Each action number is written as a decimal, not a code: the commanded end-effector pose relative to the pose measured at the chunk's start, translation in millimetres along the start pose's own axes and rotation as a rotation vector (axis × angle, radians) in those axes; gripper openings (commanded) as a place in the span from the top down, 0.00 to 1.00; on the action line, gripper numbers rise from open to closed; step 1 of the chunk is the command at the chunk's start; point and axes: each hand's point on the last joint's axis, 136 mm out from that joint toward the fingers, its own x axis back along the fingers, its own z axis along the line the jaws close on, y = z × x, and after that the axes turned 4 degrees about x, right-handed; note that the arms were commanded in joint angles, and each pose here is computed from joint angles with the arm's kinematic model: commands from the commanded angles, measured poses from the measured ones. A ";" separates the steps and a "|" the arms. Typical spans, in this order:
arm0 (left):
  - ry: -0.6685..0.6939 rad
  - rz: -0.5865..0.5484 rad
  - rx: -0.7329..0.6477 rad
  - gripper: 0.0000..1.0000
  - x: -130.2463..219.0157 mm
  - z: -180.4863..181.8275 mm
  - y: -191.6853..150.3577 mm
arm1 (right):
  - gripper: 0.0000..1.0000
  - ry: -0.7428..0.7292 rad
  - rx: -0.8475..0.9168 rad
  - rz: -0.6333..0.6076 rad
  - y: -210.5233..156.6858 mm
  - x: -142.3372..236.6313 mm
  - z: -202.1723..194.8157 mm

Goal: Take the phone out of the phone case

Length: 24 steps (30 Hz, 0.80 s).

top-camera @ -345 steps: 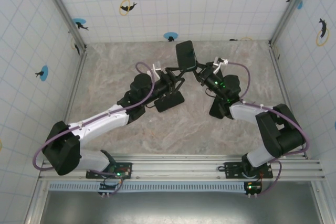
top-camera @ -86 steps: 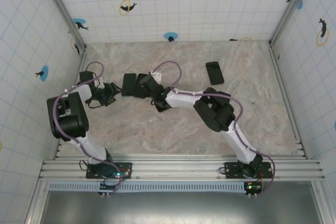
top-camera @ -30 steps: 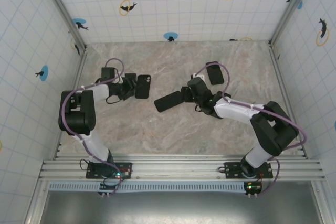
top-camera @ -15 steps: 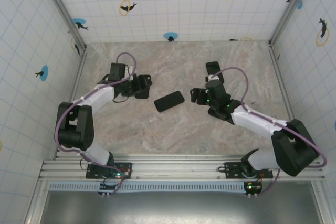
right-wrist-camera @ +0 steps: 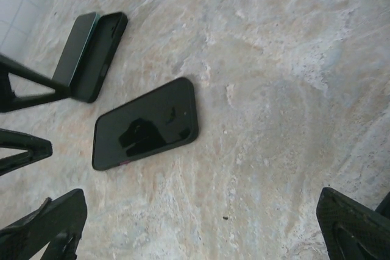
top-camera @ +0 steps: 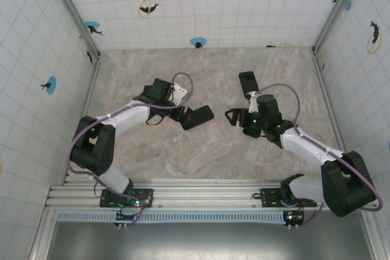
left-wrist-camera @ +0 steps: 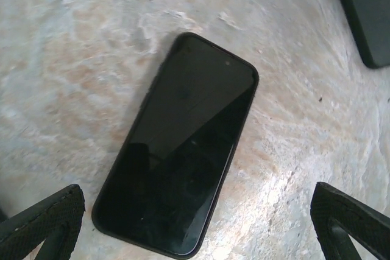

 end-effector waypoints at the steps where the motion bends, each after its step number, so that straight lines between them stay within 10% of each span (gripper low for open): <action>1: -0.015 0.055 -0.200 0.02 -10.0 -2.1 -1.3 | 0.01 0.061 0.036 0.005 -4.7 5.4 8.0; 24: 0.008 0.263 -0.372 0.03 -69.8 2.4 -22.2 | 0.01 0.017 0.008 0.048 -28.2 12.7 -9.6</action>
